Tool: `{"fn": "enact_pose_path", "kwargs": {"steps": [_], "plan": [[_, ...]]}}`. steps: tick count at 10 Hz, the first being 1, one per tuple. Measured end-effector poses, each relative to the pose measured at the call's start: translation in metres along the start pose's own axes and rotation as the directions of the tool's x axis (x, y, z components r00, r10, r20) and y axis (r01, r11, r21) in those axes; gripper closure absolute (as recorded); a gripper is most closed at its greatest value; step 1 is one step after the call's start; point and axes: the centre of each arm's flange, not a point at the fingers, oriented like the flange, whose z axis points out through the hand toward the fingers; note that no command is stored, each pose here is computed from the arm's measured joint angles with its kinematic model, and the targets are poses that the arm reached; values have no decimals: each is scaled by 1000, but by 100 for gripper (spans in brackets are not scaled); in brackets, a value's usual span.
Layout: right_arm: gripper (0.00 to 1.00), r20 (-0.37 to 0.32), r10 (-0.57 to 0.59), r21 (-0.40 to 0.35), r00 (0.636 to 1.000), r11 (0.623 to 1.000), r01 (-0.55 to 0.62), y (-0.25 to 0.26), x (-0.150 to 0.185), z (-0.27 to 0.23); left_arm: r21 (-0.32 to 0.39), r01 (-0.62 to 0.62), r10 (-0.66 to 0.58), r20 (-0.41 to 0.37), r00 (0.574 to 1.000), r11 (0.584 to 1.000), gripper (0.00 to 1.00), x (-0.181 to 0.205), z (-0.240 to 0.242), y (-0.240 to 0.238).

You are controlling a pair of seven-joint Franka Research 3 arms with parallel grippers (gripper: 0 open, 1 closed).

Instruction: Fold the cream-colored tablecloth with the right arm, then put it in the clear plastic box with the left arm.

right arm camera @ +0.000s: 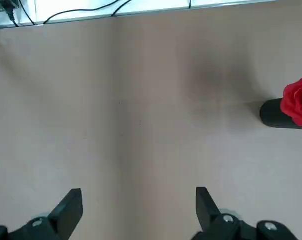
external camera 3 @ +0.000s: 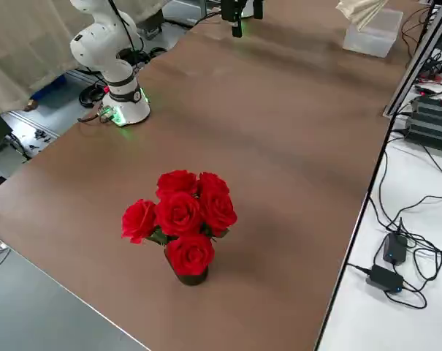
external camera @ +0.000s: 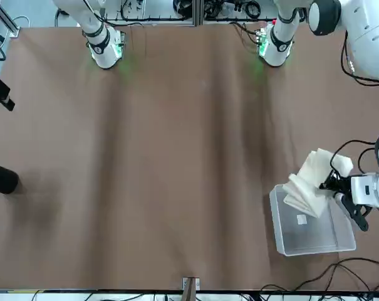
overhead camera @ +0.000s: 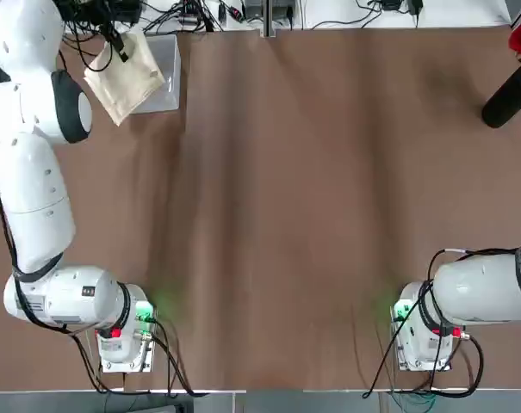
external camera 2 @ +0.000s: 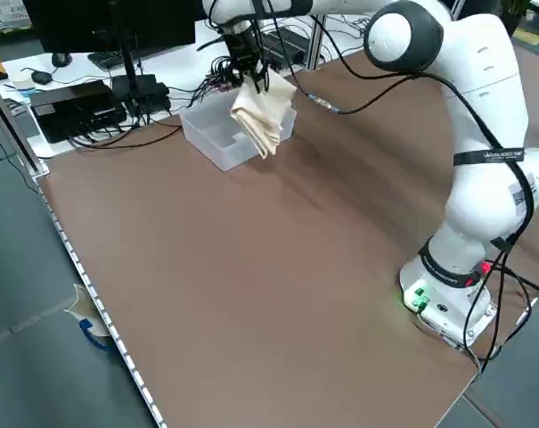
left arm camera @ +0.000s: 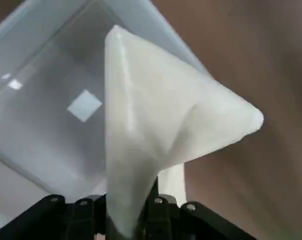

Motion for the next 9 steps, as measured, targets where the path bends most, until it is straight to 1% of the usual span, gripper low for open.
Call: {"fn": "enact_pose_path", "kwargs": {"steps": [3, 4, 6, 9], "plan": [[0, 4, 0, 0, 1000, 1000, 0, 0, 0, 2, 163, -53, 48, 32, 998, 985, 85, 29, 24, -7], [0, 5, 0, 0, 1000, 1000, 0, 0, 0, 2, 190, -68, 62, 35, 997, 979, 85, 37, 30, -6], [0, 5, 0, 0, 1000, 1000, 0, 0, 0, 2, 207, -79, 73, 39, 997, 975, 85, 44, 41, -6], [0, 6, 1, 0, 1000, 1000, -1, 0, 0, 3, 227, -101, 86, 74, 994, 969, 85, 51, 65, -10]]}}
